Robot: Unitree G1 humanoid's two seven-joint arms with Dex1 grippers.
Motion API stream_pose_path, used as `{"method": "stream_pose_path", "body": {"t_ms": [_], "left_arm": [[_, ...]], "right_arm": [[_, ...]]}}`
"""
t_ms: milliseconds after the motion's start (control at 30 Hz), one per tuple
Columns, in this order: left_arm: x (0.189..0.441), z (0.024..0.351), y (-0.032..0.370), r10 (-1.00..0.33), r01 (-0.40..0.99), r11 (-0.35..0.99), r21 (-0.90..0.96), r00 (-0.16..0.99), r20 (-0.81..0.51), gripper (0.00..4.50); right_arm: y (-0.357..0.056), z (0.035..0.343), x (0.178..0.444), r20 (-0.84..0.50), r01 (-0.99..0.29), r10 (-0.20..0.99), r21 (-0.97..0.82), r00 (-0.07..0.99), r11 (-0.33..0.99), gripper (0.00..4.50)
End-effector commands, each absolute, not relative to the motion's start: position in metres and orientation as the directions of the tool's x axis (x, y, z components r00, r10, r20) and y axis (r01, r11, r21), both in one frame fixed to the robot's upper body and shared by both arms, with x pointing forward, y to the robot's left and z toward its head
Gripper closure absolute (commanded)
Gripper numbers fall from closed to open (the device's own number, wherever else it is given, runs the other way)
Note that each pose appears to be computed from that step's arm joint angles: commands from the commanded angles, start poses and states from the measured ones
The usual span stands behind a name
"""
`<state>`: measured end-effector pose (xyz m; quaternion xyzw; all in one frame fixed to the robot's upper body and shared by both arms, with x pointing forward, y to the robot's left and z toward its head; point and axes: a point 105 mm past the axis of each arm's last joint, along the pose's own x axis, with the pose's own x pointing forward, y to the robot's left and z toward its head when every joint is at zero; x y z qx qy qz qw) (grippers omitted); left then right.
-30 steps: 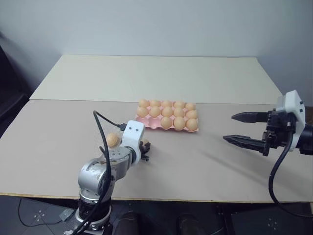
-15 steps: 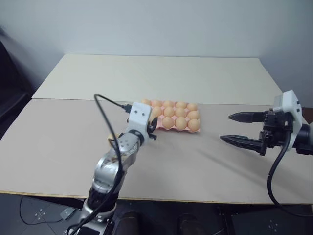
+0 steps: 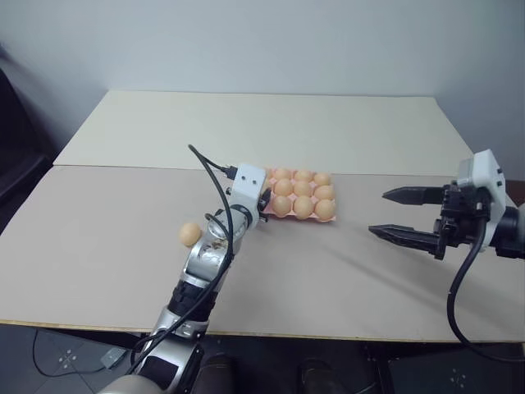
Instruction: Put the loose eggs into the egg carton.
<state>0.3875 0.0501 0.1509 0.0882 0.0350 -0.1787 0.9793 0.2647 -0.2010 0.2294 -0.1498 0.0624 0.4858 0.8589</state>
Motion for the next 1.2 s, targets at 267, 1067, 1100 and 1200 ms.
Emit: {"method": "stream_pose_path", "body": {"t_ms": [267,1067,1100,1200], "left_arm": [[0.388,0.165,0.048,-0.371,0.372,0.916,0.152,0.928,-0.037,2.24],[0.344,0.209,0.111,-0.405,0.413,0.907,0.084,0.909,-0.103,0.09],[0.34,0.21,0.121,-0.4,0.411,0.909,0.071,0.907,-0.131,0.09],[0.322,0.214,0.148,-0.44,0.458,0.888,0.047,0.874,-0.206,0.09]], "right_arm": [[-0.198,0.24,0.263,-0.233,-0.847,0.818,-0.235,0.526,0.478,0.0],[-0.194,0.239,0.267,-0.234,-0.857,0.829,-0.23,0.508,0.46,0.0],[-0.193,0.239,0.268,-0.233,-0.859,0.831,-0.23,0.505,0.458,0.0],[-0.191,0.239,0.269,-0.23,-0.862,0.836,-0.229,0.499,0.452,0.0]]}}
